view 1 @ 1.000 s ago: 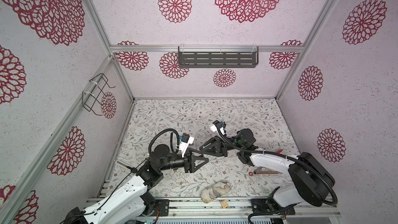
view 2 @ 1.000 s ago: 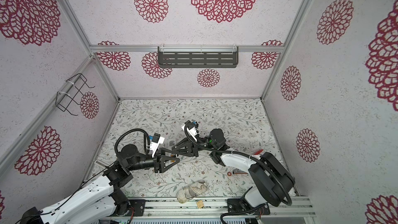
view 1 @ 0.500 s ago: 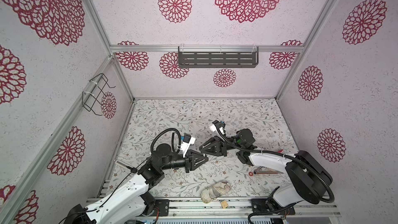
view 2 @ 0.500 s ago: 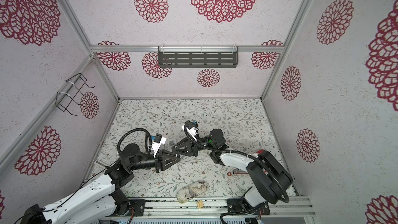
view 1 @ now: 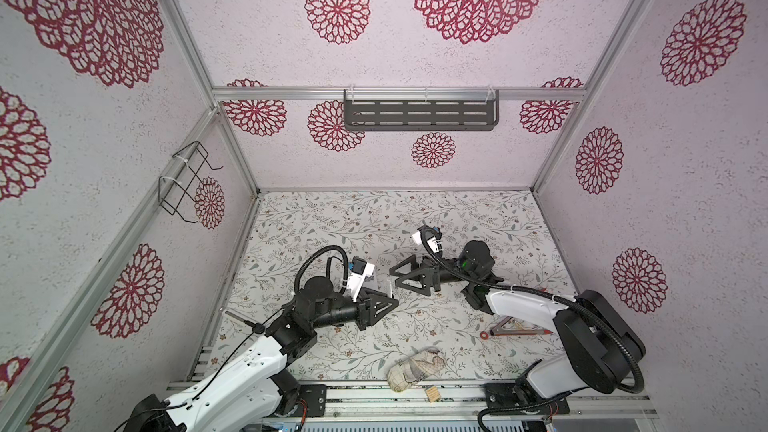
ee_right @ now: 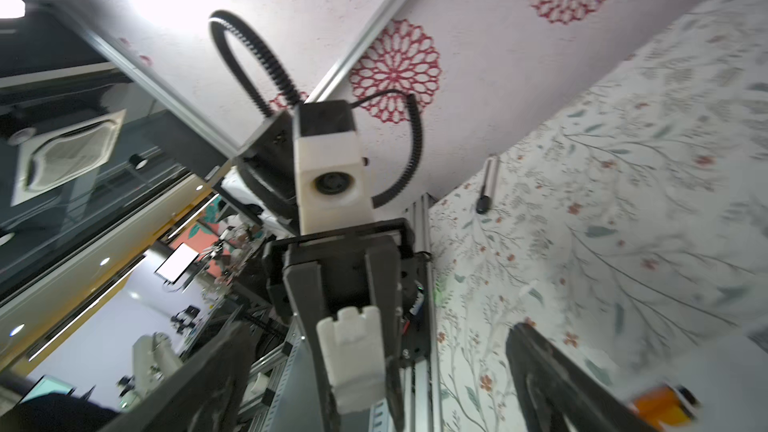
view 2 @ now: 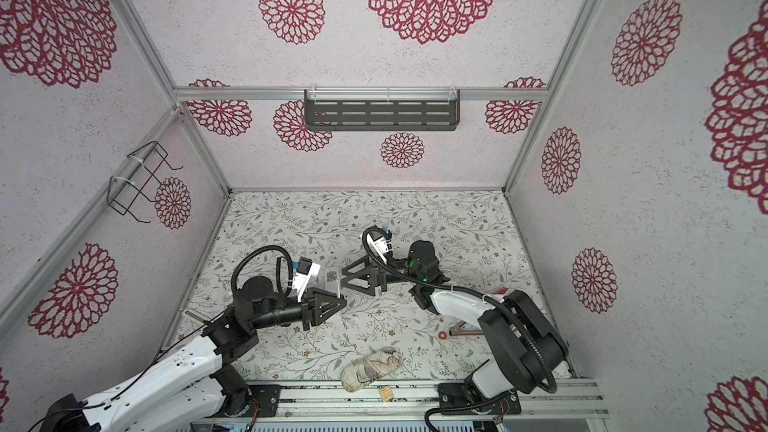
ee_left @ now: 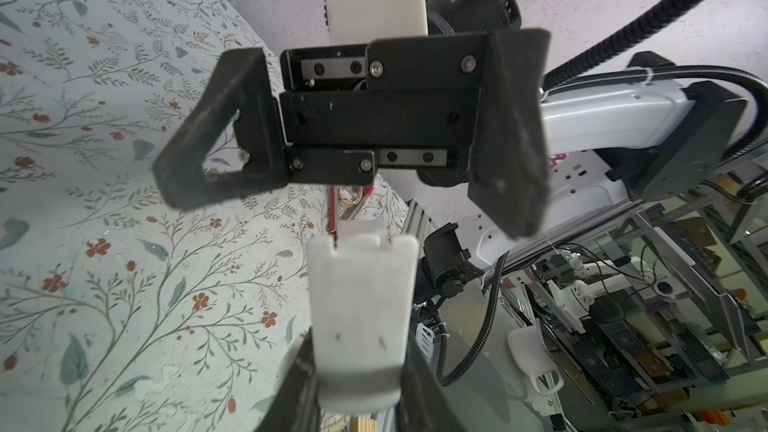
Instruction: Load the batteries into the remote control
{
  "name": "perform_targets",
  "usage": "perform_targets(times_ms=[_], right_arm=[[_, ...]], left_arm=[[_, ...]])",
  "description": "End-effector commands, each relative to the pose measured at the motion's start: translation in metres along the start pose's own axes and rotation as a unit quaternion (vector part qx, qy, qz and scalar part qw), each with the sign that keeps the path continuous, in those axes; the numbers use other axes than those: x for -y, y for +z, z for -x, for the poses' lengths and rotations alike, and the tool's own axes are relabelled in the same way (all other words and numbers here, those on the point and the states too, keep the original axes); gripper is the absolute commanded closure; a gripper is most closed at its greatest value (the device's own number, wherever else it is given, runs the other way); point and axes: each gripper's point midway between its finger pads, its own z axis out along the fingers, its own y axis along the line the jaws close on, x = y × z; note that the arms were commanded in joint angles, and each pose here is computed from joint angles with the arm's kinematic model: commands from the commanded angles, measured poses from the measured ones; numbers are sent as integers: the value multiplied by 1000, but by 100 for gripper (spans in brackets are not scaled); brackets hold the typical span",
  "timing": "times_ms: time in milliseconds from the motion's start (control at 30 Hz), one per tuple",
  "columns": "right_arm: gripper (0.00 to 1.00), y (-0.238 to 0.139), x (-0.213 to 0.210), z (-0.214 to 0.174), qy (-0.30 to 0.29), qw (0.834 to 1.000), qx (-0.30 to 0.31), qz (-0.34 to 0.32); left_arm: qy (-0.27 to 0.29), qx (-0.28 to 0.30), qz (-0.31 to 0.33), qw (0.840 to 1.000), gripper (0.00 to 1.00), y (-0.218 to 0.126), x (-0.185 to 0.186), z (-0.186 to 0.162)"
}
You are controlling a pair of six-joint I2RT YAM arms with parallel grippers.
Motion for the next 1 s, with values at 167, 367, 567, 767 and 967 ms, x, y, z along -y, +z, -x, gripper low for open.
perform_targets(times_ms=[167, 367, 567, 767, 967], right_arm=[[1, -90, 102, 15, -14, 911, 11, -412], [1, -152, 105, 15, -35, 839, 58, -540], [1, -189, 93, 6, -24, 800, 92, -592], [1, -202, 76, -10, -11, 793, 80, -604], [1, -216, 52, -17, -34, 787, 105, -607]], left_arm=[[-79, -67, 128, 986, 87, 31, -69, -25], [-99, -119, 216, 964, 85, 76, -103, -37], [-159, -170, 307, 923, 84, 118, -145, -54], [-166, -214, 372, 888, 83, 146, -167, -67], [-167, -243, 409, 863, 72, 162, -184, -80]])
